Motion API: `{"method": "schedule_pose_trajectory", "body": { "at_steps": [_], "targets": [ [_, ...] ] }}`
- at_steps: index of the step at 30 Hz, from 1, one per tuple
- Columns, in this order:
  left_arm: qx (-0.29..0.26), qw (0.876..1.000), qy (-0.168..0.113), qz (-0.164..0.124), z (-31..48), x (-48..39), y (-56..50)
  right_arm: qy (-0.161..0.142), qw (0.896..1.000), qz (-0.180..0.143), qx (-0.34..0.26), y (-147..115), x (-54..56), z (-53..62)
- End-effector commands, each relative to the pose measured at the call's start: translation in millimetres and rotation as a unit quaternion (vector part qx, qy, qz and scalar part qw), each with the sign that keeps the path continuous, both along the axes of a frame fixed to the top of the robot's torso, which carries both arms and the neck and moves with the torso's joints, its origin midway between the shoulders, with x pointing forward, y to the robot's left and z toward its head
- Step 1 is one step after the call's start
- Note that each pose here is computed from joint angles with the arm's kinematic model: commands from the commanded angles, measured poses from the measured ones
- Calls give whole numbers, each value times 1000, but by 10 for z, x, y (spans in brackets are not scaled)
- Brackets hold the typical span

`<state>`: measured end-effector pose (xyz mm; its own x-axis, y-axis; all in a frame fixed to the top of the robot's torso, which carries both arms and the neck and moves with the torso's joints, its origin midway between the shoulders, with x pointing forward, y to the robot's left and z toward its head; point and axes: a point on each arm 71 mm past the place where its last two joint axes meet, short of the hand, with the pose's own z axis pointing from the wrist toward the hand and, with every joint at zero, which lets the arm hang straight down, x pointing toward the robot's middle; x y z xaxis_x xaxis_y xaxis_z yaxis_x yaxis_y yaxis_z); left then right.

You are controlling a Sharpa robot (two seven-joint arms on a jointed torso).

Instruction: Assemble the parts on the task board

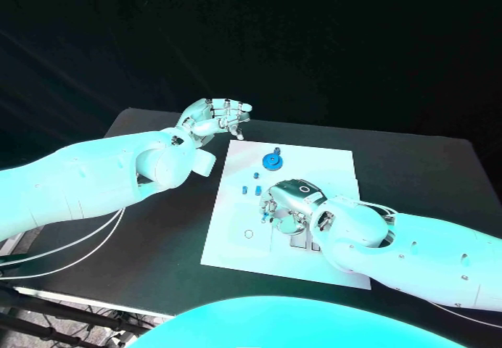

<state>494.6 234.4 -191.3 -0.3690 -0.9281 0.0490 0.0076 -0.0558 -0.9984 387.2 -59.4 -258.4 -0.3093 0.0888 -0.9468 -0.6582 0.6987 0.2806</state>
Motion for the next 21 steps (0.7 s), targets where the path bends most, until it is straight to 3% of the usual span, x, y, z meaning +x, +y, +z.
{"method": "schedule_pose_trajectory", "body": {
  "at_steps": [1,21],
  "targets": [
    [-2,1000,-3,-10,11,-3,-28,0,1000,8,-9,13,-18,-12],
    [-2,1000,-3,-10,9,-3,-23,3,1000,10,-13,26,-27,-23]
  ]
}}
